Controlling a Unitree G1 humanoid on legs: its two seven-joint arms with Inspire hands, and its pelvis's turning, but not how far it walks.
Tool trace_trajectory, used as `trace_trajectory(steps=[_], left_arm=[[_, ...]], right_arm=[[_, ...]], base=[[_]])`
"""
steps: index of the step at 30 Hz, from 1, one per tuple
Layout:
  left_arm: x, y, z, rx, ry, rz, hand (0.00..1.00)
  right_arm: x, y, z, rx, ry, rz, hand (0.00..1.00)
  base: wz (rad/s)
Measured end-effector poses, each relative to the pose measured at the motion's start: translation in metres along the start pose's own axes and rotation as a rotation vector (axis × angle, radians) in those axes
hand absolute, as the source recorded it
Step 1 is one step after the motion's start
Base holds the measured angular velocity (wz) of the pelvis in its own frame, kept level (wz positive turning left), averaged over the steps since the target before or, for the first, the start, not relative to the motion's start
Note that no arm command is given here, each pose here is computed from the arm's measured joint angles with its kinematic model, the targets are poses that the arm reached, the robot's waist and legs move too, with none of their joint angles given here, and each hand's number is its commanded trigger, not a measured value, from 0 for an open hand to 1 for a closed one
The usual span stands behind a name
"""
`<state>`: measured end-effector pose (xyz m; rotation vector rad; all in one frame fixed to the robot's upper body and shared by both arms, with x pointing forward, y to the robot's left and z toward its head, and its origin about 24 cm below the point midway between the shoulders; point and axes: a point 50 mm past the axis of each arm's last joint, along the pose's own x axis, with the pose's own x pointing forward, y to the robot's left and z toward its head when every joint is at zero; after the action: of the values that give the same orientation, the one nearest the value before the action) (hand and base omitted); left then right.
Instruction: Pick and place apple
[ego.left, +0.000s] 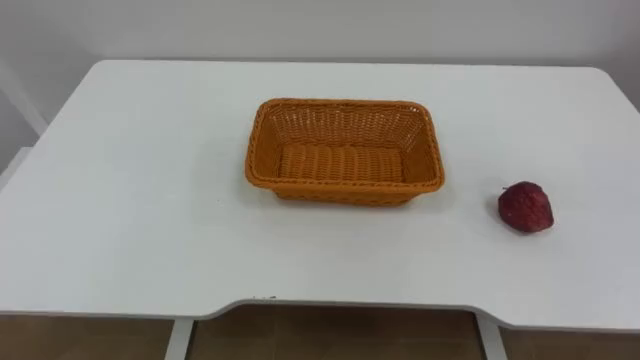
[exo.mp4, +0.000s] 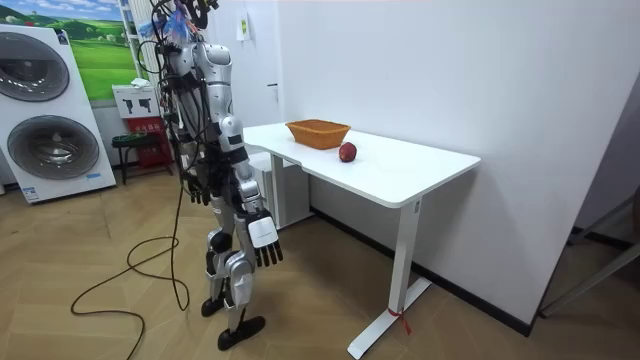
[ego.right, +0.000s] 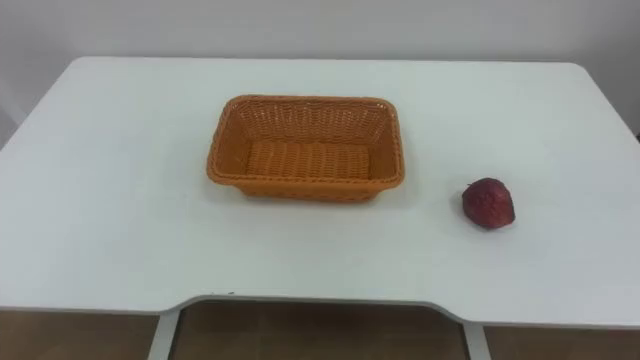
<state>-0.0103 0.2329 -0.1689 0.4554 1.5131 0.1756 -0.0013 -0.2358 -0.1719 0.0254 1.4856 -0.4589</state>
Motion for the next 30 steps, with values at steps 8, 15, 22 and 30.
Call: trace_trajectory(steps=[8,15,22,30], left_arm=[[0.0,0.0,-0.001,-0.012,0.004,0.0,0.0],[0.0,0.003,0.0,-0.069,-0.006,0.035,0.0],[0.0,0.013,-0.014,-0.205,0.013,0.086,0.0],[-0.001,0.023,-0.017,-0.225,-0.013,0.123,0.0]], right_arm=[[0.0,0.0,0.001,0.015,-0.001,-0.009,0.0],[0.0,-0.003,0.003,0.321,0.022,-0.045,0.0],[-0.006,-0.035,0.049,1.239,-0.067,-0.123,0.0],[-0.024,-0.08,0.093,1.636,-0.196,-0.226,0.0]], base=[[0.0],[0.0],[0.0],[0.0]])
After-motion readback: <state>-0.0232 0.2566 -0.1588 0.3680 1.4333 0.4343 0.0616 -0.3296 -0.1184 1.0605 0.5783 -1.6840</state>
